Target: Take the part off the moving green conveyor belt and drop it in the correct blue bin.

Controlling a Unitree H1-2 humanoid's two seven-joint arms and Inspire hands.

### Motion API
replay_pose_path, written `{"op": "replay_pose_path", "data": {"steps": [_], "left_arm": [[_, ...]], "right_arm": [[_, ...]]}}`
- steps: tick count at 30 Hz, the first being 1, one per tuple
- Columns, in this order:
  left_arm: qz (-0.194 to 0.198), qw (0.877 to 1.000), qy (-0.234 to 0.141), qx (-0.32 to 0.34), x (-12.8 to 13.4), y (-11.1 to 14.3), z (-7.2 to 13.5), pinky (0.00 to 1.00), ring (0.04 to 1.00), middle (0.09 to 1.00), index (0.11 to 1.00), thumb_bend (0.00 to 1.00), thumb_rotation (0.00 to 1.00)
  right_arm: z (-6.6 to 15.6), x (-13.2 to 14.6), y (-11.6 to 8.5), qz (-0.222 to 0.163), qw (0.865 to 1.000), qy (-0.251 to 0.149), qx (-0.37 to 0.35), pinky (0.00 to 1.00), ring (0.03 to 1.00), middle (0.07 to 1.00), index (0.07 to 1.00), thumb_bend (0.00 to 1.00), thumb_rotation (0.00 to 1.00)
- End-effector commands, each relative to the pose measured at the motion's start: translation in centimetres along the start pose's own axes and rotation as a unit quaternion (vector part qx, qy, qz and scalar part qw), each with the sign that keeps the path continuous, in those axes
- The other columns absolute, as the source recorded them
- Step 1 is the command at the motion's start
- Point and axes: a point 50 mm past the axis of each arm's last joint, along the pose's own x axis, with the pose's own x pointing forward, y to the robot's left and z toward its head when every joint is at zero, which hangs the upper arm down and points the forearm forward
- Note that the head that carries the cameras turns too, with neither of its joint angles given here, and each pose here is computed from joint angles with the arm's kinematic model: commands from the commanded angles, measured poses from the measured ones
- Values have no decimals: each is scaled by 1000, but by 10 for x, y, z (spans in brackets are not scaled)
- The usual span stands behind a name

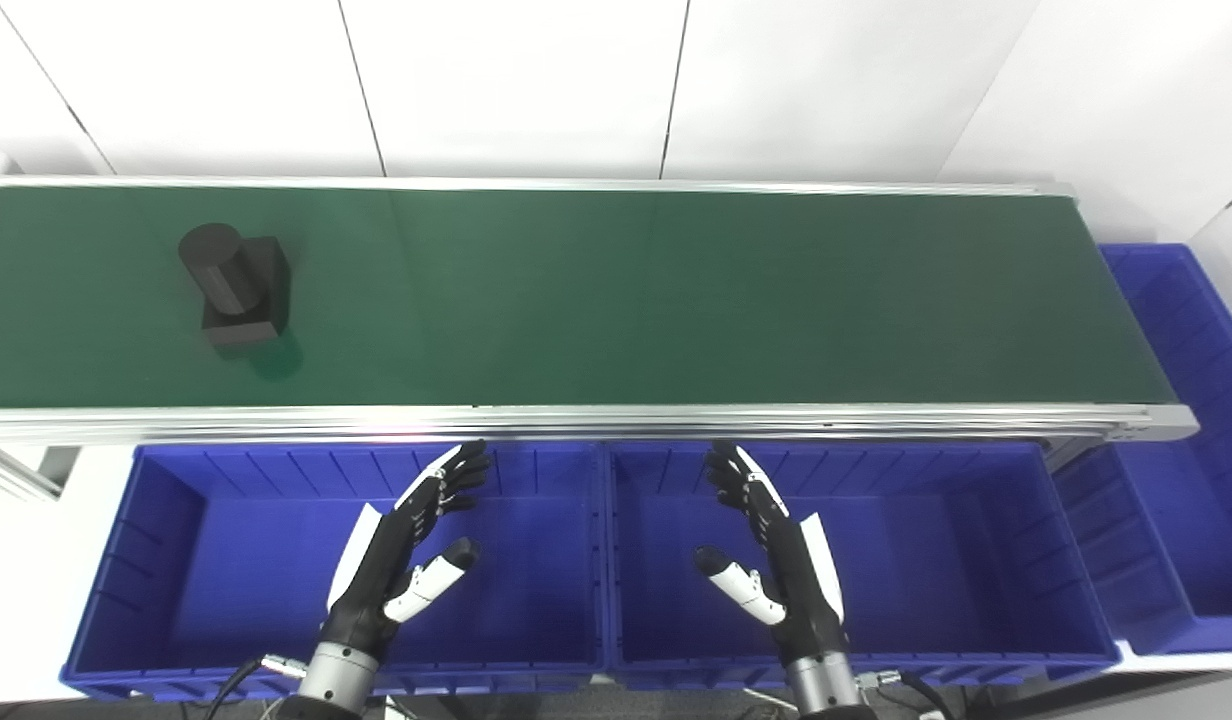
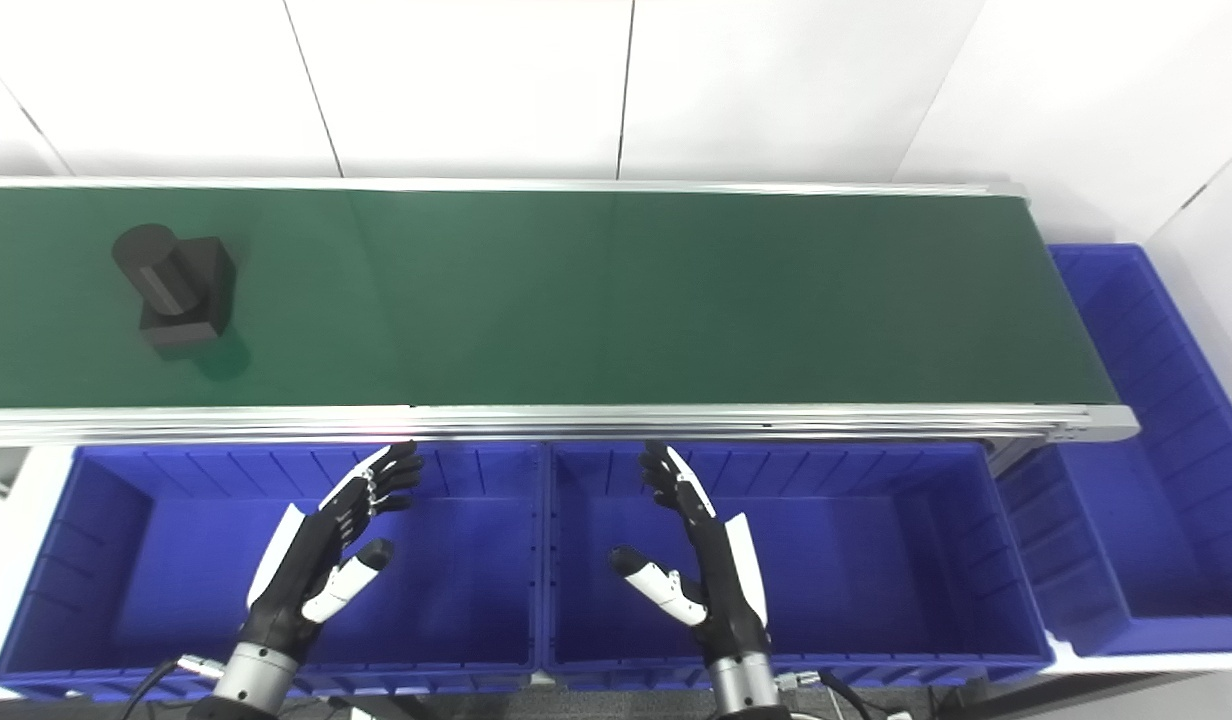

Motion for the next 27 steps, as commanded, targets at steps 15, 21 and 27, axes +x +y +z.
{"op": "replay_pose_path", "data": {"steps": [15, 21, 27], "left_arm": [[5, 1000, -13, 16, 10, -26, -4, 798, 844, 862, 866, 794, 801], [5, 1000, -11, 24, 8, -30, -7, 797, 846, 866, 866, 794, 780], [3, 999, -10, 36, 7, -32, -11, 786, 842, 865, 864, 797, 782]], "right_arm": [[2, -3, -16, -11, 999, -33, -9, 793, 816, 843, 893, 758, 764], [13, -4, -16, -19, 998, -55, -8, 792, 818, 838, 880, 748, 755], [29, -3, -18, -32, 995, -91, -6, 822, 808, 827, 868, 829, 769]]}}
